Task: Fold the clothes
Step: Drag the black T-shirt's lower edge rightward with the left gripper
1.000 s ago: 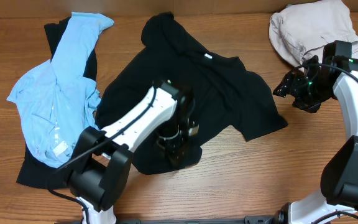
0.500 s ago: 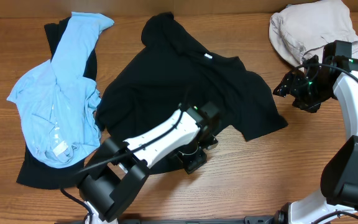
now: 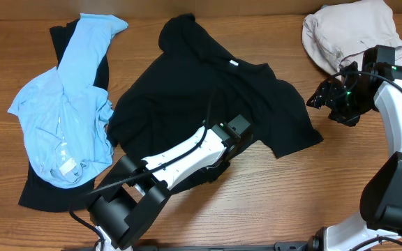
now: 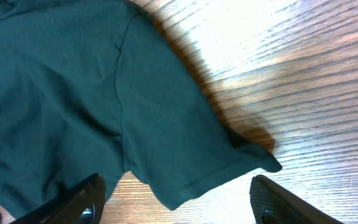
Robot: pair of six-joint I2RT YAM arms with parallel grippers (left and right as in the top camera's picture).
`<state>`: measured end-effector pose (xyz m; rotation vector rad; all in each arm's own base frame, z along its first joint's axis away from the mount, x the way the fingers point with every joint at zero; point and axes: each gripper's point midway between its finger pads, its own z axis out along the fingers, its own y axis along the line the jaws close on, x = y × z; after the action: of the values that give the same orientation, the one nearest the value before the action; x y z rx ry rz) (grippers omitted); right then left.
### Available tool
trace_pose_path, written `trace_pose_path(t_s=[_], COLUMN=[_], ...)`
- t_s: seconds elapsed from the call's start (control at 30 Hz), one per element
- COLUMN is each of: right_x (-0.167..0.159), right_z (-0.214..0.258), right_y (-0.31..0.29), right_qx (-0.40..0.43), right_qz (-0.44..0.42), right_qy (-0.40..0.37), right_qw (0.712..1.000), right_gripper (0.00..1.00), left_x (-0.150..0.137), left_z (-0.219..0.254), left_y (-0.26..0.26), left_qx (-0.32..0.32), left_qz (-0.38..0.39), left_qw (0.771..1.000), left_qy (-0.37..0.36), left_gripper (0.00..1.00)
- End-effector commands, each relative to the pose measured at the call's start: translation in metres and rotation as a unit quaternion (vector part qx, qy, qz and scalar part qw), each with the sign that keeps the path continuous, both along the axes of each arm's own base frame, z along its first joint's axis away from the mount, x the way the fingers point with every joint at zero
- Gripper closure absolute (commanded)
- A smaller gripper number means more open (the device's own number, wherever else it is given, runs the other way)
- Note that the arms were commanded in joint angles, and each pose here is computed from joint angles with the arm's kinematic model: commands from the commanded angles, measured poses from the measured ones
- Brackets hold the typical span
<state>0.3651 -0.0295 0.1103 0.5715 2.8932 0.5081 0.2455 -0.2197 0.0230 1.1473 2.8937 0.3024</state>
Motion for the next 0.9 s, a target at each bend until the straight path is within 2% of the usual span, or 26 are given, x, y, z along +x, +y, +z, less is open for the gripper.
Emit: trace_pose_path(t_s=[0.0,0.17,0.23,0.3,0.33,0.67,0.87], right_x=[0.008,0.008,0.008,0.008,0.008,0.008,0.007], right_z=[0.019,0.019,0.019,0.019,0.019,0.019,0.019], right_y=[0.001,0.001,0.000,0.000,0.000,0.000,0.000], right_qx=[-0.004,-0.005,-0.006,-0.006,-0.006,-0.006,-0.006], right_qz=[0.004,0.006,0.006,0.006,0.006,0.006,0.006], right_qy=[-0.032,-0.033,-0.032,-0.032,-0.033,-0.032,-0.031], right_qw=[0.999,0.999,0.999,0.999,0.999,0.999,0.999], right_gripper=[0.22,0.22,0.22,0.22,0.22,0.22,0.22], left_x=[0.016,0.033,0.037,0.041,0.042,0.049,0.071], left_z=[0.002,0.004,0.004,0.004,0.003,0.011,0.021], left_y=[0.016,0.042,0.054,0.063,0.066,0.073,0.110], left_qx=[0.026,0.039,0.042,0.039,0.037,0.034,0.091], left_qz=[0.046,0.110,0.140,0.159,0.165,0.168,0.224], left_qw=[0.998,0.992,0.988,0.985,0.985,0.985,0.965], left_qy=[-0.042,-0.057,-0.055,-0.047,-0.044,-0.034,-0.104], left_gripper=[0.44,0.45,0.53,0.77,0.94,0.96,0.96])
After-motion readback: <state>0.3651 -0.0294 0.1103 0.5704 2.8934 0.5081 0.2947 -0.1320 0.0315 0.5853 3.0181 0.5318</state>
